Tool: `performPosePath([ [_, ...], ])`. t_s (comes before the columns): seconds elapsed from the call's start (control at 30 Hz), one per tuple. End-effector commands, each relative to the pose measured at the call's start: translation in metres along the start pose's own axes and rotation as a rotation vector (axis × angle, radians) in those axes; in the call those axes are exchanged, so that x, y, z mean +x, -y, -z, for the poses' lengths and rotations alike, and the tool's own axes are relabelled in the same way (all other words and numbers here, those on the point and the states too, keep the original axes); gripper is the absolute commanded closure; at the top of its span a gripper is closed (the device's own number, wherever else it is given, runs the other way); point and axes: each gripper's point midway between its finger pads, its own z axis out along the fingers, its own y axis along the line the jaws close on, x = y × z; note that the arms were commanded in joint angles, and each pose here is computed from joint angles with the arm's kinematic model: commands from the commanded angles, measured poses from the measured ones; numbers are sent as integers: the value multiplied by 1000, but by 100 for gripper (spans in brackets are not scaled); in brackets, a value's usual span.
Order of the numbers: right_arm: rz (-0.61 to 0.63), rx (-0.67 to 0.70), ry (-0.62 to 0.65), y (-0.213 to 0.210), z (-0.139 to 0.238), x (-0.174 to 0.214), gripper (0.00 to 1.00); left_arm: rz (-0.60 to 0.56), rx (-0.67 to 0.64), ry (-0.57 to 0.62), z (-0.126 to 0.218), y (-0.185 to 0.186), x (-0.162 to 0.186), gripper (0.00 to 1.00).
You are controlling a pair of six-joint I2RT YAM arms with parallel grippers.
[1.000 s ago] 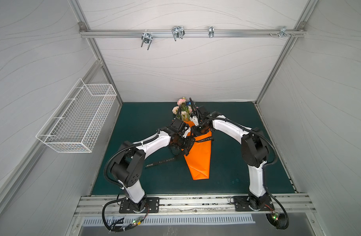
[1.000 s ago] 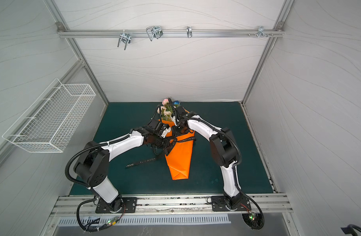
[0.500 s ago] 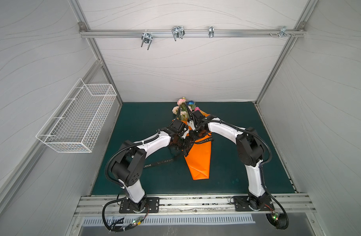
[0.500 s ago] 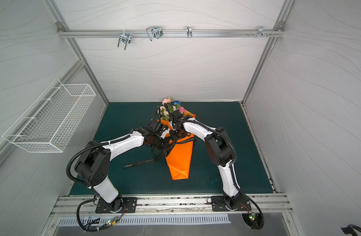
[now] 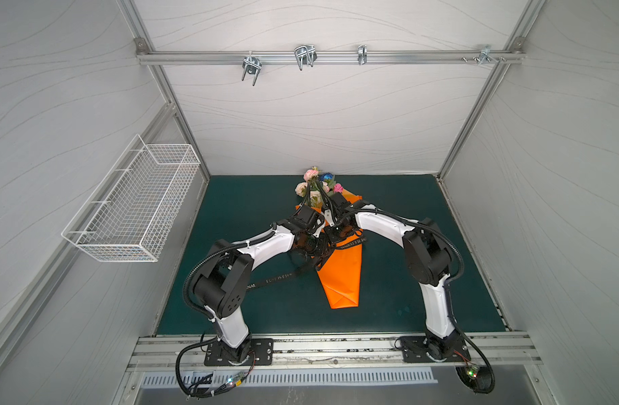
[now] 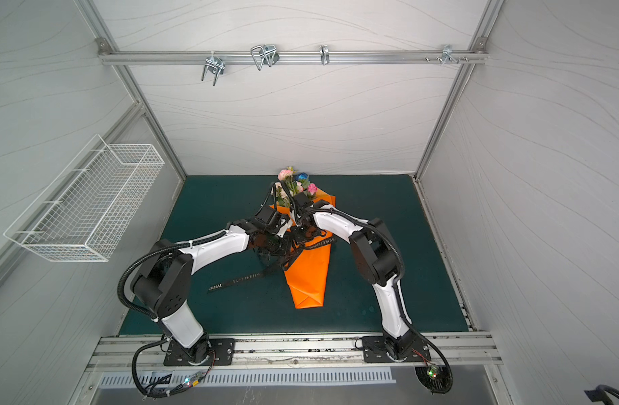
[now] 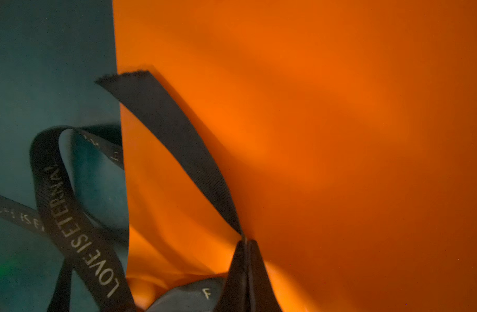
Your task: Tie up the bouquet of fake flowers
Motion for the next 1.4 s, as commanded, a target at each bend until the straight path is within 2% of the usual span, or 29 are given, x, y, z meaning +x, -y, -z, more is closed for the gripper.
performPosePath([
  [0.0, -13, -15, 114, -6, 38, -21, 100, -31, -5, 80, 32, 9, -4, 39],
  [0.1, -31, -17, 168, -6, 54, -29, 100, -30, -46, 117, 50, 2, 4, 27],
  [0.27, -58, -26, 202, -3, 64, -35, 100, 50, -256, 140, 65, -43, 30, 25],
  [0.37, -63, -33, 208, -4, 65, -35, 100, 51, -299, 113, 58, -59, 47, 24],
  [0.5, -69, -42, 206, -4, 64, -35, 100, -35, -270, 52, 42, -59, 61, 24],
  [0.6, -78, -47, 204, -4, 63, -35, 100, -124, -294, 59, 34, -57, 67, 24],
  [0.7, -83, -54, 202, -3, 63, -35, 100, -209, -366, 79, 31, -57, 63, 23],
  [0.83, -88, -63, 199, -2, 63, -34, 100, -233, -469, 86, 27, -67, 48, 25],
  [0.97, -92, -67, 201, -2, 65, -34, 100, -248, -545, 104, 27, -72, 34, 29],
  [1.03, -94, -68, 201, -1, 65, -33, 100, -252, -548, 108, 27, -71, 31, 35],
  [1.13, -97, -73, 204, -1, 66, -33, 100, -252, -532, 116, 26, -68, 28, 36],
  [1.2, -99, -73, 205, -1, 66, -34, 100, -253, -520, 111, 24, -66, 29, 45],
  [1.27, -101, -72, 209, 0, 67, -34, 100, -254, -500, 101, 20, -64, 31, 47],
  [1.37, -105, -76, 209, 1, 68, -34, 100, -245, -473, 90, 14, -62, 34, 65],
])
